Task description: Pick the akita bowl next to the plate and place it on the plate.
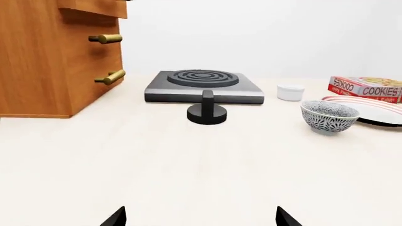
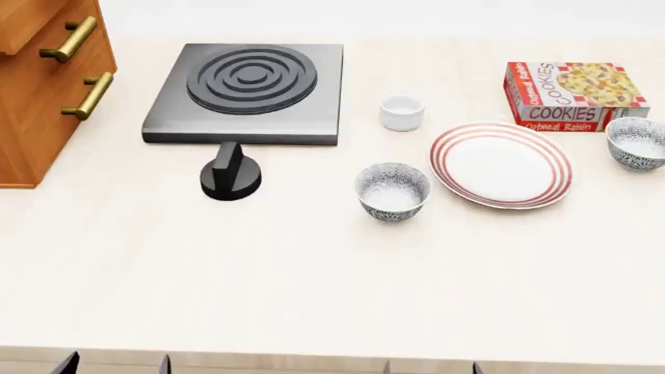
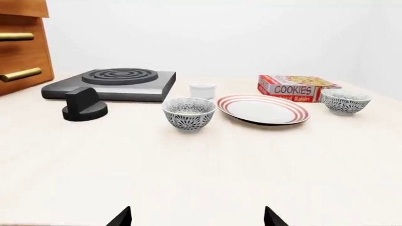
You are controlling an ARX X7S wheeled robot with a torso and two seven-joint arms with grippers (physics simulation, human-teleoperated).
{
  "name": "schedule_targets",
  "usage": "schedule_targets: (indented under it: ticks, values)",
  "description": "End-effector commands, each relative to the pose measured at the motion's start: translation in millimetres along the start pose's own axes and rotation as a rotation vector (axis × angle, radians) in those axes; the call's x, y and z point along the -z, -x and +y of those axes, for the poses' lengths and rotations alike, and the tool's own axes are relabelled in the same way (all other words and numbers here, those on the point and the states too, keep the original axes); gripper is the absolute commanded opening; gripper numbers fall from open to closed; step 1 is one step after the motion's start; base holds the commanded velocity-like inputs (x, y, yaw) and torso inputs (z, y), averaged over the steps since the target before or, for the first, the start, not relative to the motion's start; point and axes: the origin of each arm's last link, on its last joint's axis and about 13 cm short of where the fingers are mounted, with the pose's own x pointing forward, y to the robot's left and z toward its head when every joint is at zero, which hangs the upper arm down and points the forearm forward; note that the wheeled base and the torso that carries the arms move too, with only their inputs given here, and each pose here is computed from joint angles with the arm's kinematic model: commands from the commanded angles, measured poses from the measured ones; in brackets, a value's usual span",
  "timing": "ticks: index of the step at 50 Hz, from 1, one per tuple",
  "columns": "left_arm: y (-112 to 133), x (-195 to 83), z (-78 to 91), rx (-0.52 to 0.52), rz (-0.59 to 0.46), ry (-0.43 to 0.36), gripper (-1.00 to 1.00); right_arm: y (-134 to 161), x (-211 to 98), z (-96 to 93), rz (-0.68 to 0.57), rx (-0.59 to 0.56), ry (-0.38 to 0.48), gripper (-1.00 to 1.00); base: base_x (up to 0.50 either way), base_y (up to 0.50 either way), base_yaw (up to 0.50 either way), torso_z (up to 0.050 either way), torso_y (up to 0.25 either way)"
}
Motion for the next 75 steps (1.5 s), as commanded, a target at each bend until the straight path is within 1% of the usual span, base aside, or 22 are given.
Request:
schedule_targets:
  ticks: [1, 2, 3, 4, 5, 7, 8, 10, 13, 14, 19, 22, 23, 25, 27, 30, 31, 36, 42, 47, 57, 75]
  values:
    - [3, -8, 4.0, 0.062, 0.066, 0.109, 1.00, 1, -8, -0.2, 0.014, -0.029, -0.029, 1.00, 0.00, 0.00, 0.00, 0.000, 0.000]
    - [1, -10, 8.0, 0.062, 0.076, 0.145, 1.00, 2, -20, -0.3, -0.018, -0.041, -0.052, 1.00, 0.00, 0.00, 0.00, 0.000, 0.000]
    - [0, -11, 9.8, 0.057, 0.077, 0.145, 1.00, 2, -24, -0.4, -0.020, -0.042, -0.059, 1.00, 0.00, 0.00, 0.00, 0.000, 0.000]
    - [-1, -13, 12.3, 0.049, 0.086, 0.170, 1.00, 2, -28, -1.2, -0.024, -0.042, -0.068, 1.00, 0.00, 0.00, 0.00, 0.000, 0.000]
    - [-3, -17, 17.8, 0.036, 0.090, 0.184, 1.00, 2, -38, -0.6, -0.036, -0.071, -0.099, 1.00, 0.00, 0.00, 0.00, 0.000, 0.000]
    - [-5, -20, 22.6, 0.022, 0.092, 0.189, 1.00, 2, -43, -0.3, -0.035, -0.076, -0.087, 1.00, 0.00, 0.00, 0.00, 0.000, 0.000]
    - [-7, -25, 28.8, -0.001, 0.103, 0.211, 1.00, 3, -52, 0.6, -0.044, -0.088, -0.088, 1.00, 0.00, 0.00, 0.00, 0.000, 0.000]
    - [-10, -27, 35.4, -0.031, 0.096, 0.178, 1.00, 2, -60, 0.2, -0.061, -0.104, -0.100, 1.00, 0.00, 0.00, 0.00, 0.000, 0.000]
    - [-13, -28, 46.6, -0.064, 0.100, 0.189, 1.00, 0, -75, -0.6, -0.073, -0.114, -0.093, 1.00, 0.00, 0.00, 0.00, 0.000, 0.000]
    - [-14, -28, 49.5, -0.073, 0.098, 0.174, 1.00, 0, -81, -0.7, -0.081, -0.122, -0.099, 1.00, 0.00, 0.00, 0.00, 0.000, 0.000]
    - [-15, -23, 58.2, -0.090, 0.105, 0.158, 1.00, 1, -101, -0.9, -0.110, -0.146, -0.095, 1.00, 0.00, 0.00, 0.00, 0.000, 0.000]
    - [-16, -20, 63.6, -0.111, 0.114, 0.188, 1.00, 2, -113, -1.5, -0.132, -0.160, -0.094, 1.00, 0.00, 0.00, 0.00, 0.000, 0.000]
    - [-17, -20, 64.6, -0.112, 0.123, 0.213, 1.00, 2, -115, -1.7, -0.136, -0.164, -0.095, 1.00, 0.00, 0.00, 0.00, 0.000, 0.000]
    - [-17, -19, 68.1, -0.117, 0.132, 0.197, 1.00, 0, -121, -3.5, -0.153, -0.163, -0.102, 1.00, 0.00, 0.00, 0.00, 0.000, 0.000]
    - [-18, -17, 72.9, -0.133, 0.138, 0.220, 1.00, 0, -128, -5.5, -0.177, -0.178, -0.135, 1.00, 0.00, 0.00, 0.00, 0.000, 0.000]
    - [-19, -15, 77.6, -0.119, 0.138, 0.257, 1.00, -3, -137, -8.1, -0.202, -0.163, -0.129, 1.00, 0.00, 0.00, 0.00, 0.000, 0.000]
    - [-19, -14, 78.1, -0.132, 0.130, 0.236, 1.00, -4, -138, -8.7, -0.210, -0.156, -0.134, 1.00, 0.00, 0.00, 0.00, 0.000, 0.000]
    - [-20, -17, 79.2, -0.148, 0.103, 0.308, 1.00, -5, -144, -12.7, -0.235, -0.148, -0.133, 1.00, 0.00, 0.00, 0.00, 0.000, 0.000]
    - [-20, -15, 78.2, -0.136, 0.100, 0.325, 1.00, -6, -137, -13.4, -0.215, -0.160, -0.126, 1.00, 0.00, -0.03, 0.00, 0.000, 0.000]
    - [-20, -17, 78.0, -0.136, 0.107, 0.341, 1.00, -5, -137, -13.0, -0.209, -0.165, -0.126, 1.00, 0.00, -0.46, 0.00, 0.000, 0.000]
    - [-22, -12, 79.2, -0.134, 0.116, 0.334, 1.00, -6, -137, -13.0, -0.203, -0.161, -0.119, 1.00, 0.00, -0.50, 0.00, 0.000, 0.000]
    - [-19, -16, 77.9, -0.135, 0.111, 0.327, 1.00, -5, -136, -13.9, -0.199, -0.154, -0.111, 1.00, 0.00, -0.50, 0.00, 0.000, 0.000]
